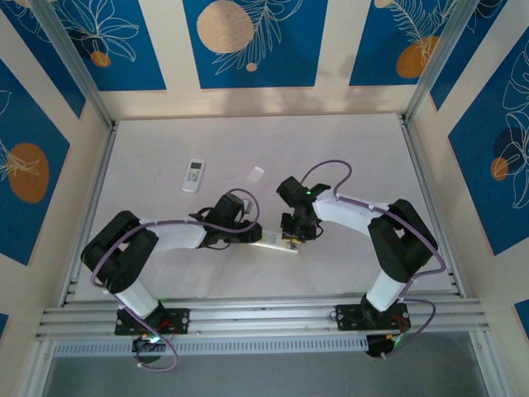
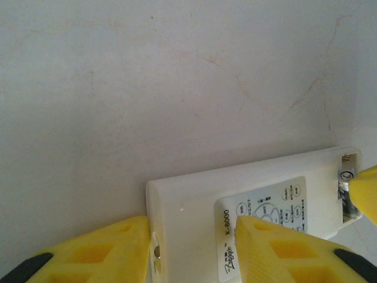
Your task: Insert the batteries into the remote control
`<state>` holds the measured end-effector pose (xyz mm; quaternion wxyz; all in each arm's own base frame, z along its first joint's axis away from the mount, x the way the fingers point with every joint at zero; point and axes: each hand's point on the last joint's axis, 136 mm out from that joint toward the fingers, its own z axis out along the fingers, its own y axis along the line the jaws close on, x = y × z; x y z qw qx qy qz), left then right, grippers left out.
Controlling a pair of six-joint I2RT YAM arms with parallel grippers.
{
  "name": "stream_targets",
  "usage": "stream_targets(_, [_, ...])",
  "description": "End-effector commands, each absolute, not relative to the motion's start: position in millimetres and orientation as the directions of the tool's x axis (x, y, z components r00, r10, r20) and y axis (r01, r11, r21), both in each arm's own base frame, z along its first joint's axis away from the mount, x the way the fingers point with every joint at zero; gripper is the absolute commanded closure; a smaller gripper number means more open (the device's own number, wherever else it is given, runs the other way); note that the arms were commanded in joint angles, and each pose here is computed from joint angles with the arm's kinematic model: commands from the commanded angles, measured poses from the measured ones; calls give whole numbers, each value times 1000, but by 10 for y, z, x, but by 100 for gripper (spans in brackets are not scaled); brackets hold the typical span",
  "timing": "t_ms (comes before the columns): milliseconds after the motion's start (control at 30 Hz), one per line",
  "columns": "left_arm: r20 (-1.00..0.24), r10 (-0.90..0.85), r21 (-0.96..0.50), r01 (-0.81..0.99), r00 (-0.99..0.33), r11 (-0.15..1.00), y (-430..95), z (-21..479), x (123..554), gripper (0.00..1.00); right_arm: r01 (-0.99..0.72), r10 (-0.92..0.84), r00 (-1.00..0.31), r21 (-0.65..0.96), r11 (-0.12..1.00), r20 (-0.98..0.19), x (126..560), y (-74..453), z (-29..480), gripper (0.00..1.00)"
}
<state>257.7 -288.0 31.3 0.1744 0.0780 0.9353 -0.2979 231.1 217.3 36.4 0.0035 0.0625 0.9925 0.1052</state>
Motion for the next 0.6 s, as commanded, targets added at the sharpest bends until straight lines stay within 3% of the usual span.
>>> stream_targets(0, [-368,71,-546,277,-927,791,-2975,391,2510,57,113,113,-994,179,977,11,2294,2151,307,86])
stream_targets(567, [-362,74,-545,275,-929,792,-2927,445,2376,57,202,211,-976,146,969,-54,2348,1930,427,86])
